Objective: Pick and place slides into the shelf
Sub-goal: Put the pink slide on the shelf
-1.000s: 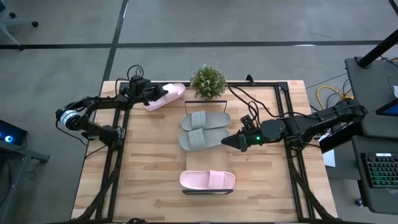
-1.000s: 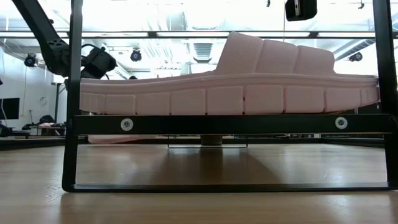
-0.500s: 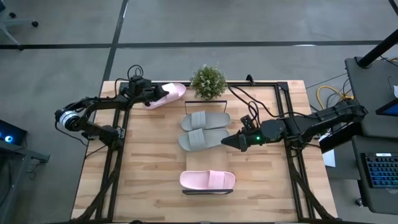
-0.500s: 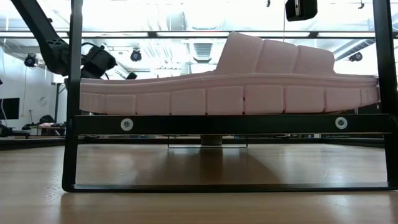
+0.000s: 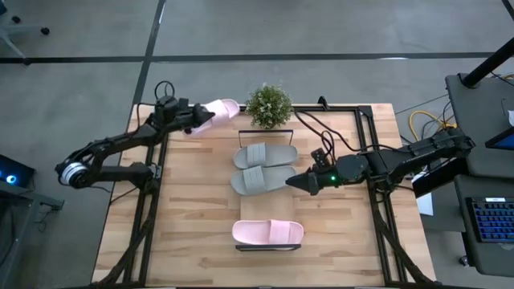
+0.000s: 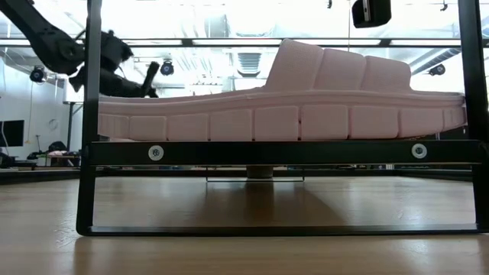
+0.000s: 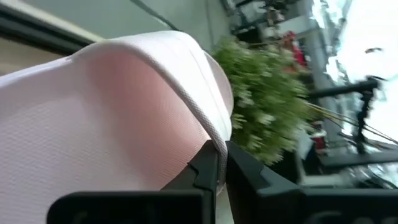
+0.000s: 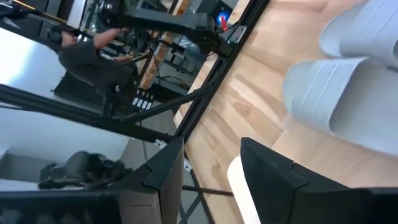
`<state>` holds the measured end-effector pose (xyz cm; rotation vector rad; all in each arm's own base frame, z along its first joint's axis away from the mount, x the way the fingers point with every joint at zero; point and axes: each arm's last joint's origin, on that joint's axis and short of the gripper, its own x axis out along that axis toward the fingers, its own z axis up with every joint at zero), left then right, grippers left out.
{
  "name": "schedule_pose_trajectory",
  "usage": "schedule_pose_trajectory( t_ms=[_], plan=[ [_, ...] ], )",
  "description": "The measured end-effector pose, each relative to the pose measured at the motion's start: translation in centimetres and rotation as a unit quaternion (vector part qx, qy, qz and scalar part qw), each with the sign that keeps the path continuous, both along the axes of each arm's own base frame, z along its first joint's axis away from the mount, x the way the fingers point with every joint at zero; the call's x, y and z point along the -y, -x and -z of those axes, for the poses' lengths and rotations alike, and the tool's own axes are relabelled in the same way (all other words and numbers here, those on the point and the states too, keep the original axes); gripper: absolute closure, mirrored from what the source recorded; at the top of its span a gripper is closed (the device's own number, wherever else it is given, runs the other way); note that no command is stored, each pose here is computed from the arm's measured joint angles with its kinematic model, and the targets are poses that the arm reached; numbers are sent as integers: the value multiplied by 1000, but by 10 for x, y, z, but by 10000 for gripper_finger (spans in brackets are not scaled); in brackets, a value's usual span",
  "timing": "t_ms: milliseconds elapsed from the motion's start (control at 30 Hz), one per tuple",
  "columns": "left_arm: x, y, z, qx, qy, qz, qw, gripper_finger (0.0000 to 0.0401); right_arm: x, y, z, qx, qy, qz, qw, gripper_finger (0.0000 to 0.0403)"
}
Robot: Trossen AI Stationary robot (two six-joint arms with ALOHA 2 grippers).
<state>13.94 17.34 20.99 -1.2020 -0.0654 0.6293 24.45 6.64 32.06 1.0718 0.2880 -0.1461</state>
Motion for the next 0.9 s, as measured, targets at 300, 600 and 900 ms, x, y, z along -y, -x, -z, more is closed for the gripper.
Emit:
schedule_pose_trajectory(
  t_ms=[300,600,900],
  plan=[
    [22,6,-32,72,-29,17,997,401,2,0,0,3,16,25,1000,252],
    [44,12,-56,132,-51,39,989,401,2,0,-1,8,19,26,999,252],
    [68,10,-72,177,-52,88,979,401,2,-1,-2,15,13,38,999,252]
  ],
)
